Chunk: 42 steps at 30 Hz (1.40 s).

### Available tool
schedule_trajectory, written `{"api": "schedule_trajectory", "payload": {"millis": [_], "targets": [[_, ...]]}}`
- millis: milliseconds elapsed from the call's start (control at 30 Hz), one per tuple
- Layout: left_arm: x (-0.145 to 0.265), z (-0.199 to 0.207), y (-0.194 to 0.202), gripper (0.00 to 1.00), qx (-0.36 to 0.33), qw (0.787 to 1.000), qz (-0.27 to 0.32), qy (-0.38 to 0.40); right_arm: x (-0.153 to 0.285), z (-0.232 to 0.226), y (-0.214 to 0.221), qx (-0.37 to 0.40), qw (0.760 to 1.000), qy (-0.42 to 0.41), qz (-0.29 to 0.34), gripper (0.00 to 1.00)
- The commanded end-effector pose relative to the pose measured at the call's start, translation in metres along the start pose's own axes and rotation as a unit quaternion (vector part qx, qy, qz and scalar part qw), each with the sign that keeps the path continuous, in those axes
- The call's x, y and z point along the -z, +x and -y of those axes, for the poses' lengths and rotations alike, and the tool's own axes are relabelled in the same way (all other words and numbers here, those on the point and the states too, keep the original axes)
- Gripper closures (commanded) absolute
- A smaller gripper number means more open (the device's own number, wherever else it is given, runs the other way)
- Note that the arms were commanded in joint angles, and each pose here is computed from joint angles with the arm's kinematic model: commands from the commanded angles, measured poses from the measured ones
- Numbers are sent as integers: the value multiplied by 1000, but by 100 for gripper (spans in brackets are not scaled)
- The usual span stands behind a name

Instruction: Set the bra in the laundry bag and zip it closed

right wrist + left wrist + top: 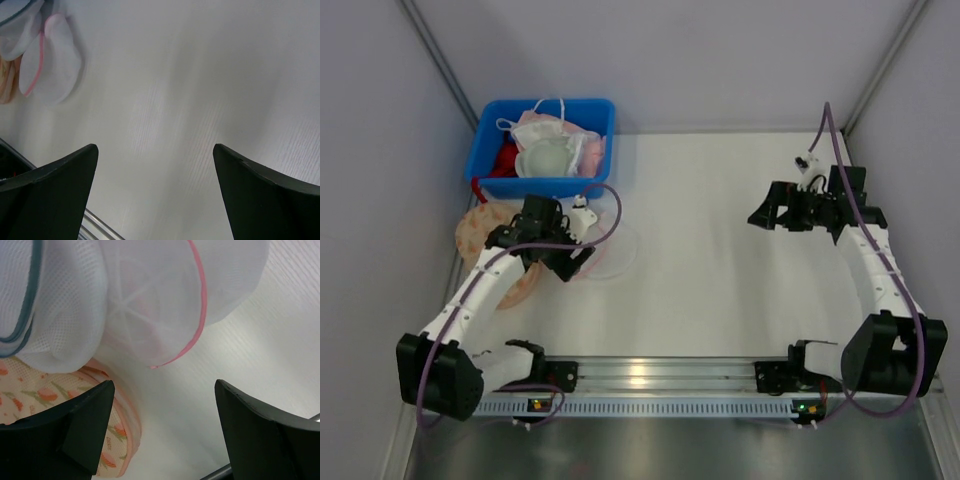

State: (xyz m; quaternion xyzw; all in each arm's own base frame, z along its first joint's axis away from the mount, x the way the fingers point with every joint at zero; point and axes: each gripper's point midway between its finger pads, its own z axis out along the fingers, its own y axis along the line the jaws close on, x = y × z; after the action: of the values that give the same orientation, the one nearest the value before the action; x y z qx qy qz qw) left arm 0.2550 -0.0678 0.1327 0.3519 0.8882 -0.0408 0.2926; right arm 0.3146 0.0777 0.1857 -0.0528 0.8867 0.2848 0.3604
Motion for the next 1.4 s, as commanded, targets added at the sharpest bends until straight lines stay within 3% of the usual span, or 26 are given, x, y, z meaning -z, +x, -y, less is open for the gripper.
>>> {"api": "schedule_trajectory", "payload": {"millis": [0, 267, 433, 567, 733, 1100, 1367], "targets": [[-16, 2, -3, 15, -82, 996, -24, 2, -4, -7, -4, 13, 1000, -15, 11, 1], [-66, 17, -21, 23, -108, 992, -54, -18, 2, -2, 5, 21, 1000, 6, 6, 1], [-83, 31, -43, 25, -92, 994, -49, -31, 4, 2, 12, 24, 1000, 19, 4, 1], [-96, 34, -46, 32, -82, 992, -68, -67, 6, 4, 15, 26, 999, 26, 6, 1], [-99, 32, -55, 35, -59, 993, -65, -83, 8, 4, 16, 25, 999, 27, 7, 1], [-62, 41, -108, 33, -33, 995, 23, -87, 11, 3, 24, 21, 999, 28, -4, 1], [-91, 41, -98, 35, -30, 989, -29, -145, 8, 9, 22, 21, 999, 38, -3, 0]]}}
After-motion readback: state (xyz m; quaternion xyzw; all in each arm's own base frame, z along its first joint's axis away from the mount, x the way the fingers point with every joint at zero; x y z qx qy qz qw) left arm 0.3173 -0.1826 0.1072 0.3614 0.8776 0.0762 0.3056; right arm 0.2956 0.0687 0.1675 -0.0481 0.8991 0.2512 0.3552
